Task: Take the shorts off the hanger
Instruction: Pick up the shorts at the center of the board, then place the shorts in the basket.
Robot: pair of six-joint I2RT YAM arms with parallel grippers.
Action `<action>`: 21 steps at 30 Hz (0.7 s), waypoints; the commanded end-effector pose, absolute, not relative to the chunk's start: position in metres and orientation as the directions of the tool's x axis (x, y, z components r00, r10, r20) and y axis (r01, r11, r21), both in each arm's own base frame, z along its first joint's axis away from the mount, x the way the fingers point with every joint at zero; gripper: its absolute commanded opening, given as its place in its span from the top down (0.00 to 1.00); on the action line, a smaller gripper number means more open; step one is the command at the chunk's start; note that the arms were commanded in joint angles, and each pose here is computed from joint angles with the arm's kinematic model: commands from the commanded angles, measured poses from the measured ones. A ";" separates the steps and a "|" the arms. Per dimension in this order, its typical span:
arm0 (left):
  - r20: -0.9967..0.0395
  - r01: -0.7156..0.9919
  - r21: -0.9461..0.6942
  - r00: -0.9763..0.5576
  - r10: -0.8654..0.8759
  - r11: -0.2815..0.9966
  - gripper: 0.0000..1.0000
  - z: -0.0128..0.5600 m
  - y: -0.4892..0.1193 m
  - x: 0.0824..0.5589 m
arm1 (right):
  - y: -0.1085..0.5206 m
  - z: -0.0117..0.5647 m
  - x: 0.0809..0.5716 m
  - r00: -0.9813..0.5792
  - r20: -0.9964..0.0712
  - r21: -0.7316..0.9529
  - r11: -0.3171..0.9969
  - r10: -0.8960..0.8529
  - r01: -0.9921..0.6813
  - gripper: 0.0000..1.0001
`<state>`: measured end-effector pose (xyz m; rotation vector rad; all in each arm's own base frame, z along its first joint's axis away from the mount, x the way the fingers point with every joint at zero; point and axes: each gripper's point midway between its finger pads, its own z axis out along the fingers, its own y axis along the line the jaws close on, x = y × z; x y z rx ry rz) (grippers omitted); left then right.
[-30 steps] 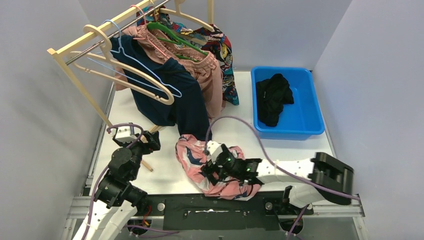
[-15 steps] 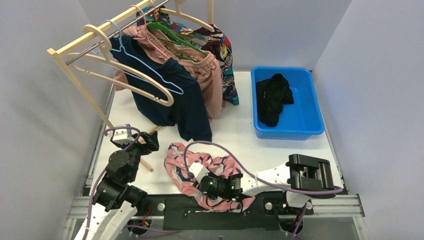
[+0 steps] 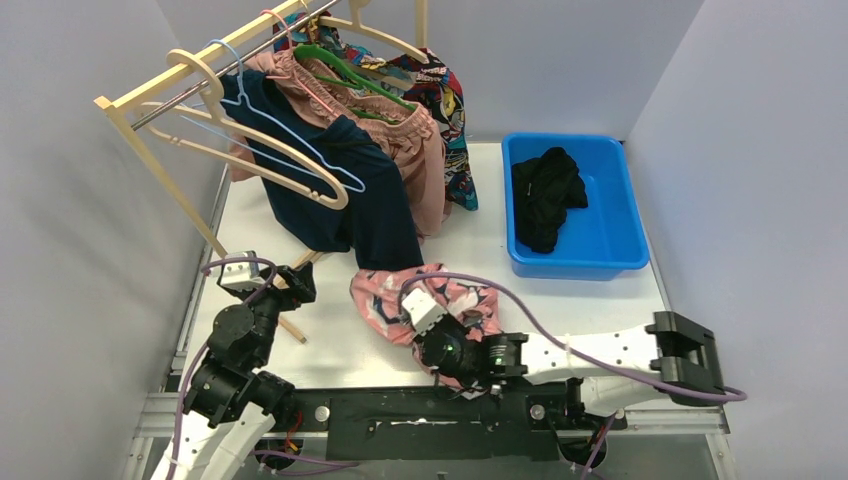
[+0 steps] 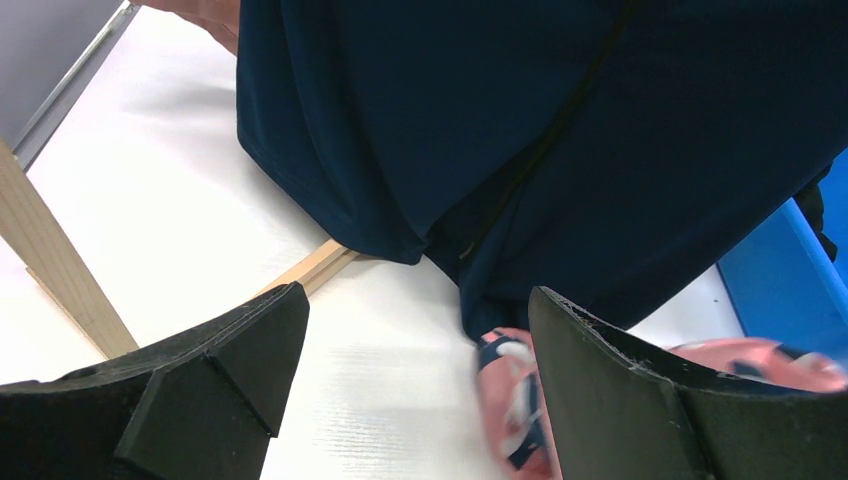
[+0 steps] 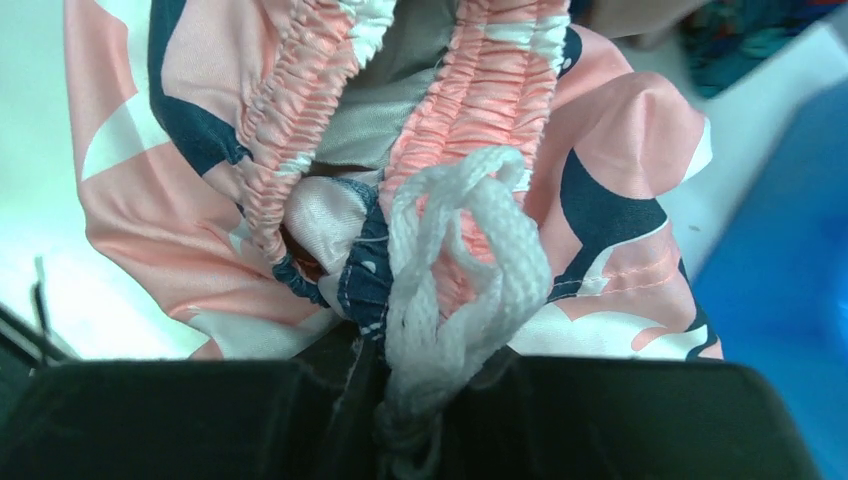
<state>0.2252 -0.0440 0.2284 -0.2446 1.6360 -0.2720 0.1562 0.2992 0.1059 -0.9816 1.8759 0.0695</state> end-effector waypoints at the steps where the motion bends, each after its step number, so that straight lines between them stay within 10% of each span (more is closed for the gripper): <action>1: -0.936 0.019 -0.352 -0.021 -0.351 0.936 0.19 0.246 -0.043 0.225 | 0.256 0.162 0.190 -0.186 -0.878 -0.349 0.855 -0.442 -0.384 1.00; 21: -0.940 0.036 -0.341 -0.041 -0.340 0.939 0.19 0.244 -0.047 0.227 | 0.092 0.364 0.276 -0.006 -0.995 -0.099 0.993 -0.098 0.067 1.00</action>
